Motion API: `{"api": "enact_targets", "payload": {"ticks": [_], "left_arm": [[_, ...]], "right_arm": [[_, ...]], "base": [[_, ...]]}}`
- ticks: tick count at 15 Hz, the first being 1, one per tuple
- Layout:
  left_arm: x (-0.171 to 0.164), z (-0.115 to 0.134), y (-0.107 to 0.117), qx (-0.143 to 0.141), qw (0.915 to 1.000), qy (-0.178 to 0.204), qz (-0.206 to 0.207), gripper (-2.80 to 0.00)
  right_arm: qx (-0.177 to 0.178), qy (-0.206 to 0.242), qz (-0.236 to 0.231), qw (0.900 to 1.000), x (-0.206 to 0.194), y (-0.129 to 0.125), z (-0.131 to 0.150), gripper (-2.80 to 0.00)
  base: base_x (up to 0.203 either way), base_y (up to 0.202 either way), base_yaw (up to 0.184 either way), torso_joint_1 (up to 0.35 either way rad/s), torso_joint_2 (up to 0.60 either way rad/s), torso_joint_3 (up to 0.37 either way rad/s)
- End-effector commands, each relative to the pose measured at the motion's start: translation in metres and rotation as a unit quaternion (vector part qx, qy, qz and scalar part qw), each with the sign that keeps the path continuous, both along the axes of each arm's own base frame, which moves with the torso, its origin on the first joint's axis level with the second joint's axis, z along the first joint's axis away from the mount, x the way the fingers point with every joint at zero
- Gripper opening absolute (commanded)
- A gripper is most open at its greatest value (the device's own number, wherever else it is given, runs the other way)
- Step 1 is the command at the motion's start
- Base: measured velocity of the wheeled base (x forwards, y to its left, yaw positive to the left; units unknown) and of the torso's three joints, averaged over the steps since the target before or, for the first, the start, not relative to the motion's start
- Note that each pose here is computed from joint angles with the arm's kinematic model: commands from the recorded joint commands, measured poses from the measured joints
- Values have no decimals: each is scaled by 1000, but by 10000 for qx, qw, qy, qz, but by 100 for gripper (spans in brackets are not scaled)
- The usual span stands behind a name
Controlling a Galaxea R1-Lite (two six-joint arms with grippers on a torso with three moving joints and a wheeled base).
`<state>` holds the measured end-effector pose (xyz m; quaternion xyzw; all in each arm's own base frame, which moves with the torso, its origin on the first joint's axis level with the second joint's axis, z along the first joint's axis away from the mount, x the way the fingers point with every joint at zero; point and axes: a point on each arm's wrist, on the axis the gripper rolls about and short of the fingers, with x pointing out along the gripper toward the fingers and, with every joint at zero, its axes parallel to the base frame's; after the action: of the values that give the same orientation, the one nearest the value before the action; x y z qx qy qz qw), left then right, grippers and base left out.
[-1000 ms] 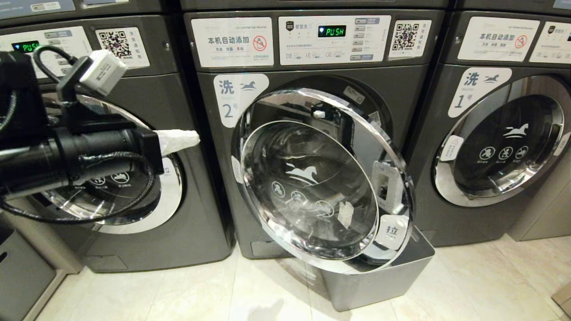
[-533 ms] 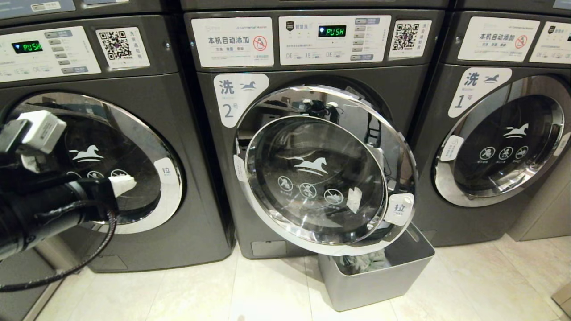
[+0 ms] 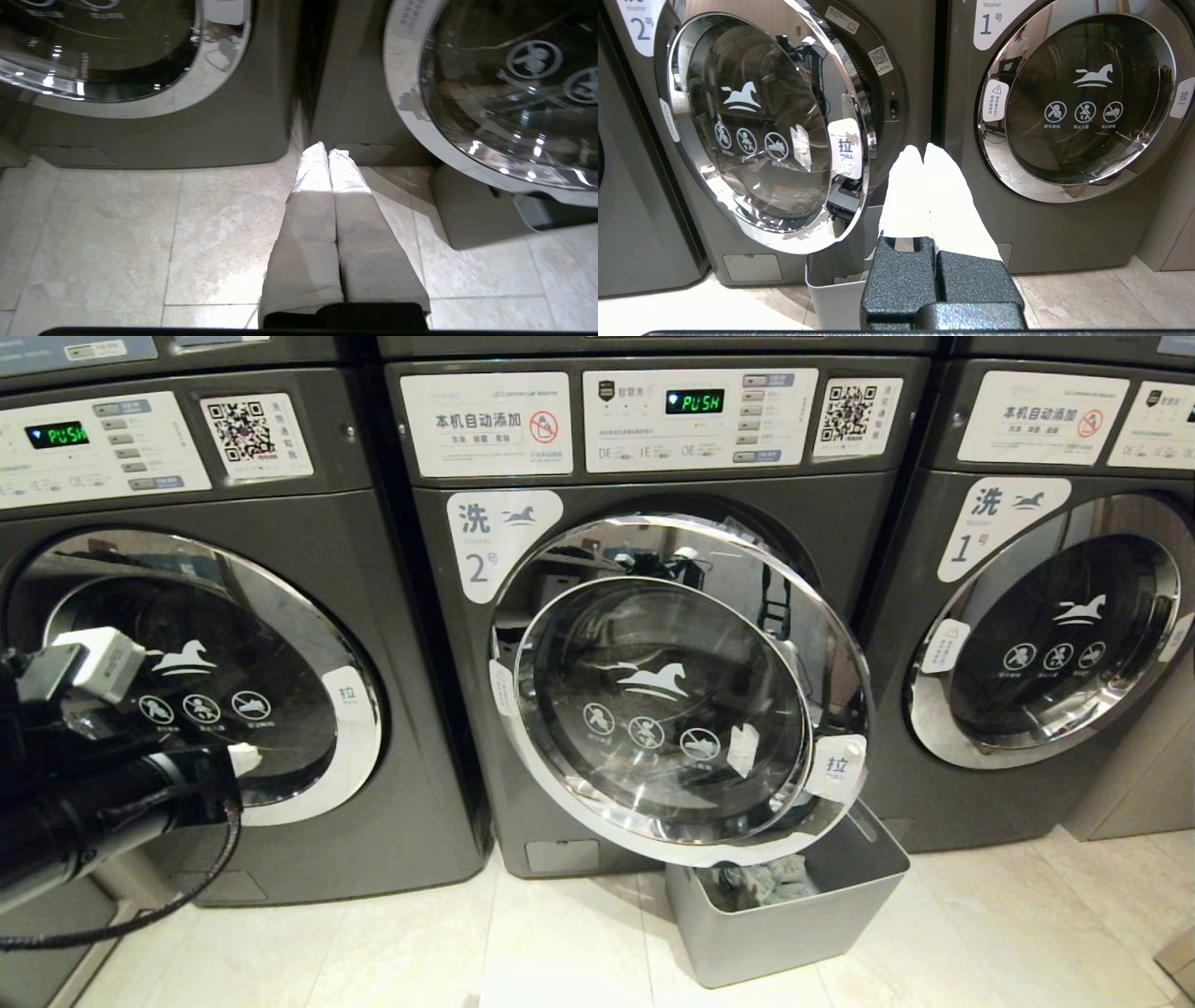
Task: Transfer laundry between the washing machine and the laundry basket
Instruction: Close the washing machine door with the left hand
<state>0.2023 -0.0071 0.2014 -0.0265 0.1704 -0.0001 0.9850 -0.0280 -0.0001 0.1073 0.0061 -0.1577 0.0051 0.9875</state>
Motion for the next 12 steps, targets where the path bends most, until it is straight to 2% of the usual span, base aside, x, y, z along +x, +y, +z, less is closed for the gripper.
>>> {"api": "enact_targets", "payload": {"ticks": [1, 4, 7, 12], "left_arm": [[6, -12, 16, 168, 9994, 134, 283, -280], [-7, -16, 16, 173, 9996, 175, 150, -280], [0, -18, 15, 29, 9994, 244, -225, -280], [10, -20, 16, -12, 9995, 223, -227, -280]], "right_arm": [[0, 196, 4, 9998, 4, 0, -11, -280], [0, 203, 4, 9998, 4, 0, -11, -280], [0, 196, 4, 9998, 4, 0, -11, -280], [0, 197, 4, 9998, 4, 0, -11, -280]], "base": [[0, 0, 0, 0, 0, 0], [0, 0, 0, 0, 0, 0], [0, 0, 0, 0, 0, 0], [0, 0, 0, 0, 0, 0]]}}
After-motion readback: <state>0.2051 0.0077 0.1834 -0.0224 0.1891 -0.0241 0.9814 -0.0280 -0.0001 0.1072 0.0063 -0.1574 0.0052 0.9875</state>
